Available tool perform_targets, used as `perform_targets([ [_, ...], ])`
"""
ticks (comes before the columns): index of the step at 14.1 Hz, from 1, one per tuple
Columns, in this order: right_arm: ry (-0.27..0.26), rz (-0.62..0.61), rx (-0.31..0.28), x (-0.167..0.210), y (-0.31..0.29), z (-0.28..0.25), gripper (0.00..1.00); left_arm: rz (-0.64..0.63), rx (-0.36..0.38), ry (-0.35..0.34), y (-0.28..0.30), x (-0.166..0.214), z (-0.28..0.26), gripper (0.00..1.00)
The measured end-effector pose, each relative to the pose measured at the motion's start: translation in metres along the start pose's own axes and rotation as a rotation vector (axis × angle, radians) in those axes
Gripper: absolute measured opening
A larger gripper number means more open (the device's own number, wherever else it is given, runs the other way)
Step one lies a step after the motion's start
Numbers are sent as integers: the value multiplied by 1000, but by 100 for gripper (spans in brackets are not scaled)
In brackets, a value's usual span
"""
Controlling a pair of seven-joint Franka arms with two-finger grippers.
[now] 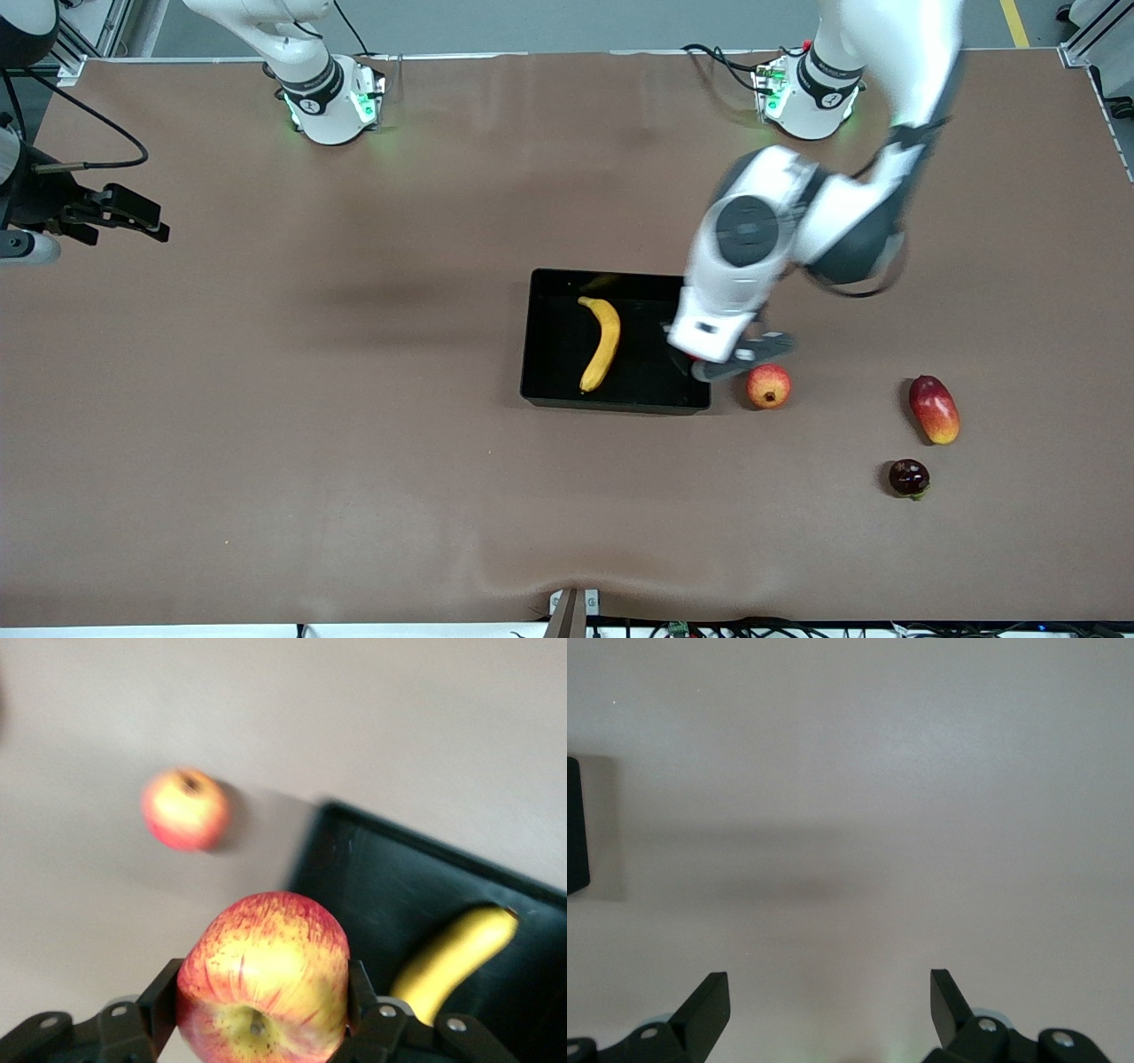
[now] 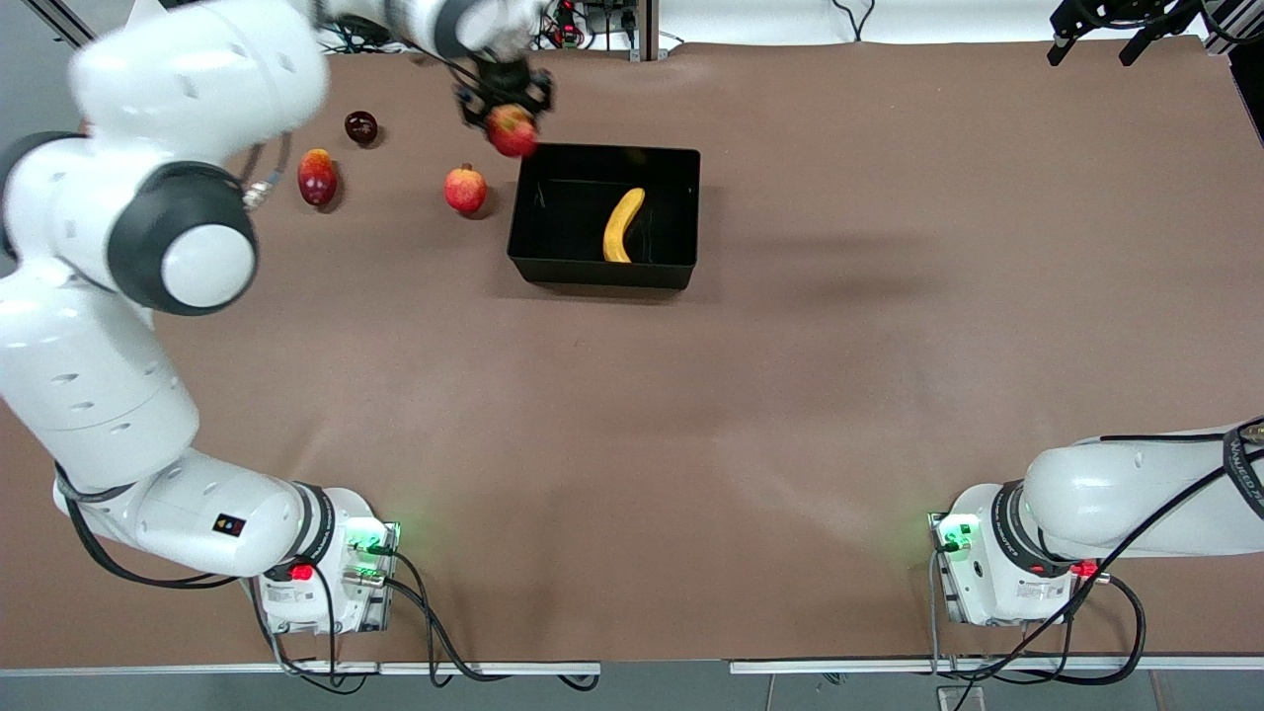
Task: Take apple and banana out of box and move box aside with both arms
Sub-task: 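Lift the apple out and carry it beside the red mango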
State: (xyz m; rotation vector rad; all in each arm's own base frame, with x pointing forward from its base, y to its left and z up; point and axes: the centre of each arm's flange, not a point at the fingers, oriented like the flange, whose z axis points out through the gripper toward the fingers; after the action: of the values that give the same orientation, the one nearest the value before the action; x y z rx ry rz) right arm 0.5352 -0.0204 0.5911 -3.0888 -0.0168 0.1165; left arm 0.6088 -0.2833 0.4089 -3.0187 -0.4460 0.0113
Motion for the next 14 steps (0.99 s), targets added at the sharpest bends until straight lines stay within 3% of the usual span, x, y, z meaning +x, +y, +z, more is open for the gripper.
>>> perform_targets([
  [5, 1, 1, 18, 0, -1, 0, 100, 16, 12, -62, -117, 88, 52, 76],
  [9, 0, -2, 23, 0, -3, 1, 100, -45, 49, -163, -184, 118, 134, 76],
  [14, -1, -10, 24, 1, -8, 1, 100, -87, 44, -212, -222, 123, 213, 76],
])
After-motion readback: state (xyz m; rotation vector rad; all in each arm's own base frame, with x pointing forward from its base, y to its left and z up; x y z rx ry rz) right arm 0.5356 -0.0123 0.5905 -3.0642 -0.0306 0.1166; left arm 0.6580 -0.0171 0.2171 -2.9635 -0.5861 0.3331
